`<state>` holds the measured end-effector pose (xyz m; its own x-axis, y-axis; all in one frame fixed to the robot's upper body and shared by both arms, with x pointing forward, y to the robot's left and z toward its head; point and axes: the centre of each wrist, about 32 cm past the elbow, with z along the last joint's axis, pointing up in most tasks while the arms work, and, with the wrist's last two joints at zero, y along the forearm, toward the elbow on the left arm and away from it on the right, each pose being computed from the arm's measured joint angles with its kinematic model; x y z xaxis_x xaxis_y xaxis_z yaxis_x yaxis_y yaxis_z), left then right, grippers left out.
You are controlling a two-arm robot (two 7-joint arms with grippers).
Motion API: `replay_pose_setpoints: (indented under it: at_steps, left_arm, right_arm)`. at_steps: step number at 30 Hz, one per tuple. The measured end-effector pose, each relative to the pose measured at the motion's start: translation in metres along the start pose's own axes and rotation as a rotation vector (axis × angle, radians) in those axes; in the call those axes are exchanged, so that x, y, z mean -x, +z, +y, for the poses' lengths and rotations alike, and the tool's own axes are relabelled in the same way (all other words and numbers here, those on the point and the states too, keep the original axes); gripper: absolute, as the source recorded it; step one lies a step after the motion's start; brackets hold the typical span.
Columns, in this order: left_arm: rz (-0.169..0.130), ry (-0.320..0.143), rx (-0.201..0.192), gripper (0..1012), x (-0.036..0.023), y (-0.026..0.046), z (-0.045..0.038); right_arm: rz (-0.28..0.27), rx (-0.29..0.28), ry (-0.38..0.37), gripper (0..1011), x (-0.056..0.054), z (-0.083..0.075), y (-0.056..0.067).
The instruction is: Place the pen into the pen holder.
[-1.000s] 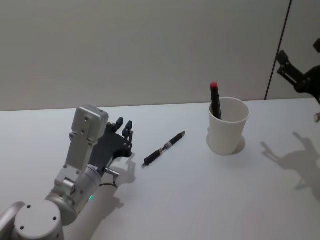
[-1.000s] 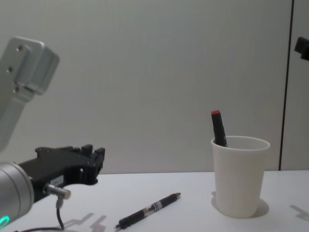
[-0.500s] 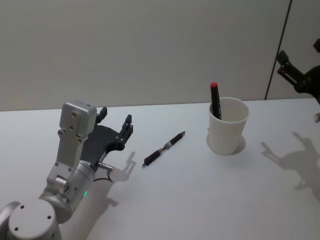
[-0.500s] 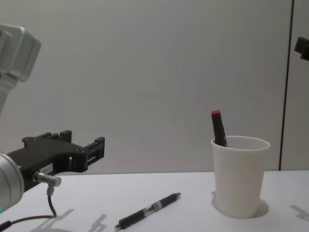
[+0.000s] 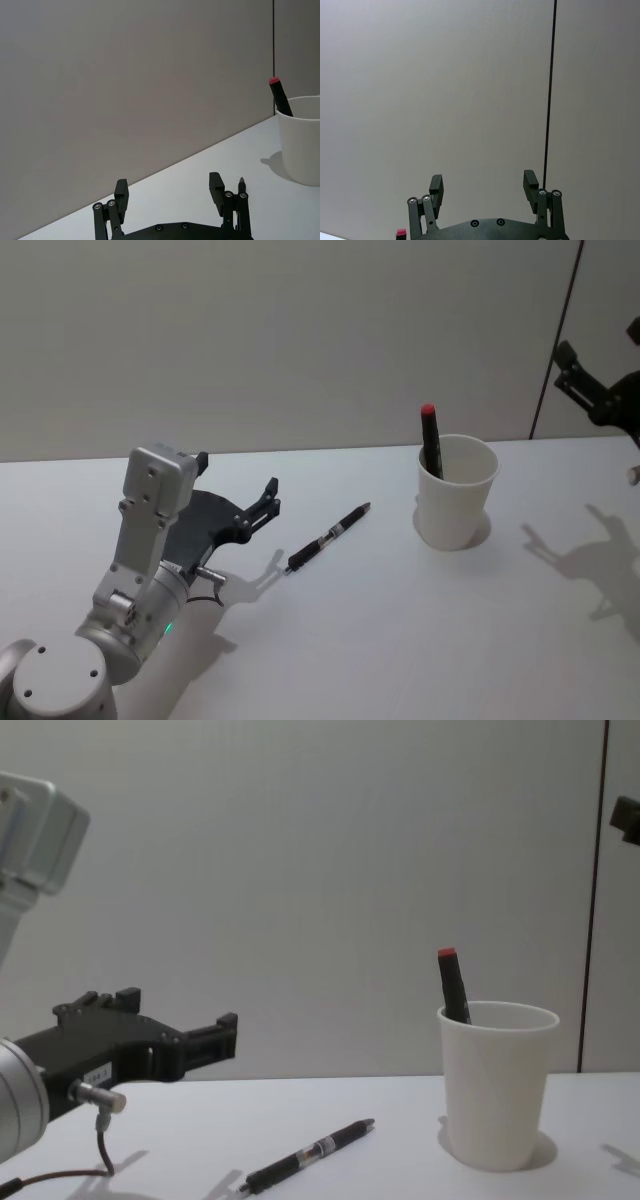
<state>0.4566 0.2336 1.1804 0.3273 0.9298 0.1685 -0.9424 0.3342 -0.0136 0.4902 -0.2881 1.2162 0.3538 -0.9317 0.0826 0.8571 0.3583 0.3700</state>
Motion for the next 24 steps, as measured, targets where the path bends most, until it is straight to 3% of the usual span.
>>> replay_pose_setpoints:
  at_steps: [12, 24]
  left_arm:
    - [-0.069, -0.142, -0.015, 1001, -0.0124, -0.0137, -0.0097]
    - [-0.077, -0.214, -0.042, 1001, -0.0139, -0.0262, -0.0225]
  right_arm:
    - [0.000, 0.000, 0.000, 1002, 0.000, 0.000, 0.000]
    - [0.000, 0.000, 0.000, 1002, 0.000, 0.000, 0.000]
